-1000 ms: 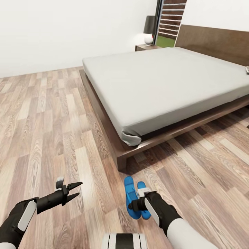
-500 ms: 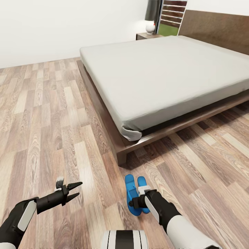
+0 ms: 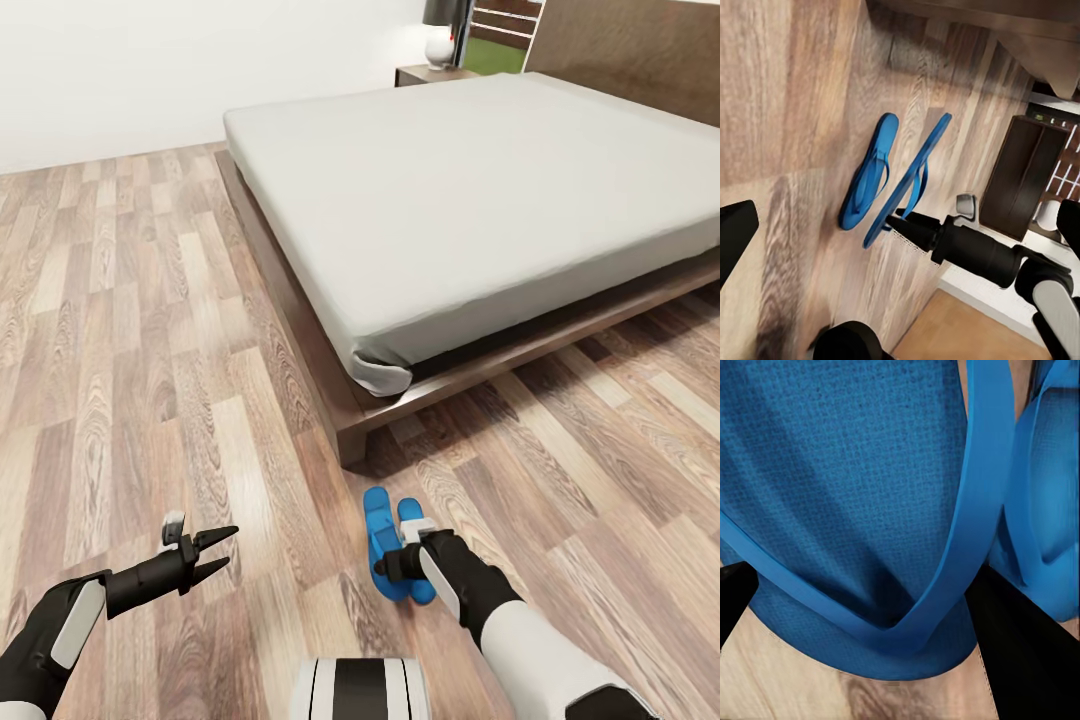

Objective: In the bedroom, move the book from the bed onto either nightstand, and place the two sandals side by side next to the bed.

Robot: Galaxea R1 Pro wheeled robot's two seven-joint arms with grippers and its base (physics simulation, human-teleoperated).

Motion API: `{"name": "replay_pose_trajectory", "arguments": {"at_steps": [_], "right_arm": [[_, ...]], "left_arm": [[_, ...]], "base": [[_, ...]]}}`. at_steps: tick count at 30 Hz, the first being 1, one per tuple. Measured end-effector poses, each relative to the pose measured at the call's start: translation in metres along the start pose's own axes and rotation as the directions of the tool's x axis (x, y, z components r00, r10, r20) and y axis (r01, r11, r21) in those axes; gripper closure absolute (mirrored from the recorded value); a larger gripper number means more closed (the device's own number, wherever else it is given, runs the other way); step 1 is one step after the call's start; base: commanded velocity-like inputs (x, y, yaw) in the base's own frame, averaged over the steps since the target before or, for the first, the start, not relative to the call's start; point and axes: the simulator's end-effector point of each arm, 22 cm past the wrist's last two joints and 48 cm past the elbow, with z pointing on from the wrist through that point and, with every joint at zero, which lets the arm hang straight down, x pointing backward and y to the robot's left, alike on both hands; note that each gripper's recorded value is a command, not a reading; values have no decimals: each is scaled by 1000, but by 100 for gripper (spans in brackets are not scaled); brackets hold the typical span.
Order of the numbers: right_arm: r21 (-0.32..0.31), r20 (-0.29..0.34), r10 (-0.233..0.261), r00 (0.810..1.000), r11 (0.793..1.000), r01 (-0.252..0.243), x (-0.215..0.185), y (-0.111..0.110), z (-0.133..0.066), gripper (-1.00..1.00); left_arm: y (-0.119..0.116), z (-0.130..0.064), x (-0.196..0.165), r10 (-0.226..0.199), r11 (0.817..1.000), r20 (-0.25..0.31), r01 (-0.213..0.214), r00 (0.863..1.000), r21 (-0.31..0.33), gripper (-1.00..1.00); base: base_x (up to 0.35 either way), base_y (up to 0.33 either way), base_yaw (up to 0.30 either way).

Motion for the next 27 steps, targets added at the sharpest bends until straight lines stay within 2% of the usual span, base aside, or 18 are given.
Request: {"name": "replay_pose_trajectory", "arguments": {"at_steps": [5, 12, 27], "right_arm": [[4, 13, 8, 1000, 1000, -8, -9, -3, -2, 100], [-2, 30, 68, 997, 998, -68, -18, -10, -5, 100], [-7, 33, 80, 996, 997, -80, -20, -9, -6, 100]], "left_arm": [[0, 0, 0, 0, 1000, 0, 0, 1000, 1, -100], [0, 0, 0, -1, 1000, 0, 1, 1000, 2, -100], [-1, 0, 0, -2, 1000, 0, 2, 1000, 3, -100]], "base": [[0, 0, 0], [0, 0, 0], [0, 0, 0]]}}
